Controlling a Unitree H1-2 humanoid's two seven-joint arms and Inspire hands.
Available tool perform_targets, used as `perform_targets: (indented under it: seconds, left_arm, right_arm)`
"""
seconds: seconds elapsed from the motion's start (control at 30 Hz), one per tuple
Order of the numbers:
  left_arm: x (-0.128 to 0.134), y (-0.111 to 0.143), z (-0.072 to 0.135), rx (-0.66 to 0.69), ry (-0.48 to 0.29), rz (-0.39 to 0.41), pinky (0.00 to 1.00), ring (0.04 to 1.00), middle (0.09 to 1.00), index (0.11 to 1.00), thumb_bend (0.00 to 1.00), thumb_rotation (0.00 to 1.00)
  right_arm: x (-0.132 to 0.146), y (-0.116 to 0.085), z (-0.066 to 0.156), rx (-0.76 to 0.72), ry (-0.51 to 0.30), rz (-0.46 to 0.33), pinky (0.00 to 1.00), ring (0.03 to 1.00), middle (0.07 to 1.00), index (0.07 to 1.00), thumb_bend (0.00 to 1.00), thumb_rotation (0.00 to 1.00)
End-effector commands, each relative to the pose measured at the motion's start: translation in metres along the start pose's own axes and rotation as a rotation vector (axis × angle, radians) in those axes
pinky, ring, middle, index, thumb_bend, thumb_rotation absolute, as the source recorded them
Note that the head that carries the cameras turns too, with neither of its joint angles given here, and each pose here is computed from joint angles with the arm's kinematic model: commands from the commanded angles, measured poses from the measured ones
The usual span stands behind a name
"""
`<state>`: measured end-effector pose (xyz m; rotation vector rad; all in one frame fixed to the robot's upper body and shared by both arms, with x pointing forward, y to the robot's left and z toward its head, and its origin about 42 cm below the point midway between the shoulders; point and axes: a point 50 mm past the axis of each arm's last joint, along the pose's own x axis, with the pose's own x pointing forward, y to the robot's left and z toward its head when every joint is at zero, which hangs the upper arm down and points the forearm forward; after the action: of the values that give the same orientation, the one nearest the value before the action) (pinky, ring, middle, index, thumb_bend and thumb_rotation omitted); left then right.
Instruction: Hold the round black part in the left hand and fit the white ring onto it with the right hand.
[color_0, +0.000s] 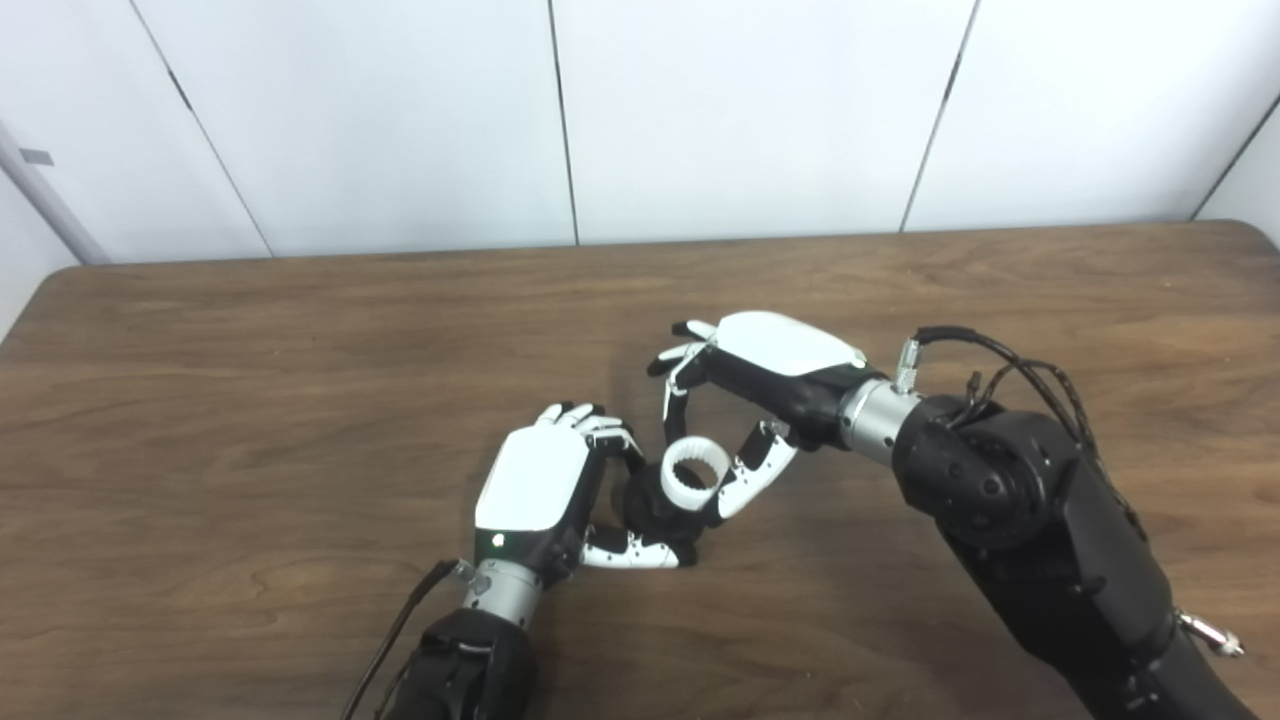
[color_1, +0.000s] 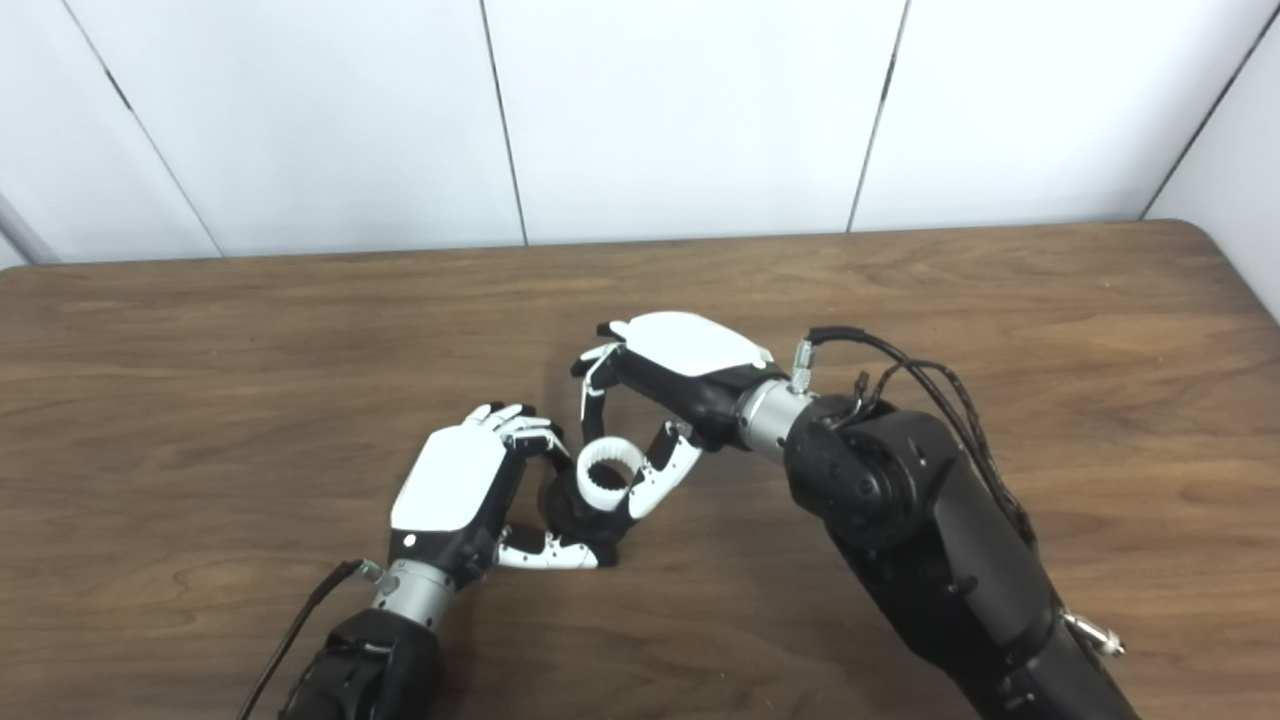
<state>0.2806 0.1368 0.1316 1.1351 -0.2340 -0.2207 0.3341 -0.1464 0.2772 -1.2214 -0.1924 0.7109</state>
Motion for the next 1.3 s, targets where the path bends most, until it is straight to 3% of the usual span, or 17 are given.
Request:
perform_targets:
  seconds: [0.0,0.43,1.27]
  left_arm:
    - [0.008,0.009,0.007,0.020,-0.025,0.042,0.93,0.876,0.767,0.485,0.52,0.05]
    - [0.009,0.006,0.008,0.025,-0.028,0.046,0.92,0.871,0.766,0.485,0.52,0.05]
    - [0.009,0.005,0.011,0.021,-0.019,0.050,0.92,0.871,0.767,0.485,0.52,0.05]
  right_arm:
    - [0.001,-0.013,0.008,-0.025,-0.046,-0.068,0.99,1.000,0.876,0.484,0.52,0.13]
    - [0.005,-0.020,0.013,-0.011,-0.066,-0.099,0.99,1.000,0.879,0.484,0.52,0.13]
    - [0.010,-0.009,0.006,-0.025,-0.043,-0.041,0.99,1.000,0.871,0.484,0.52,0.13]
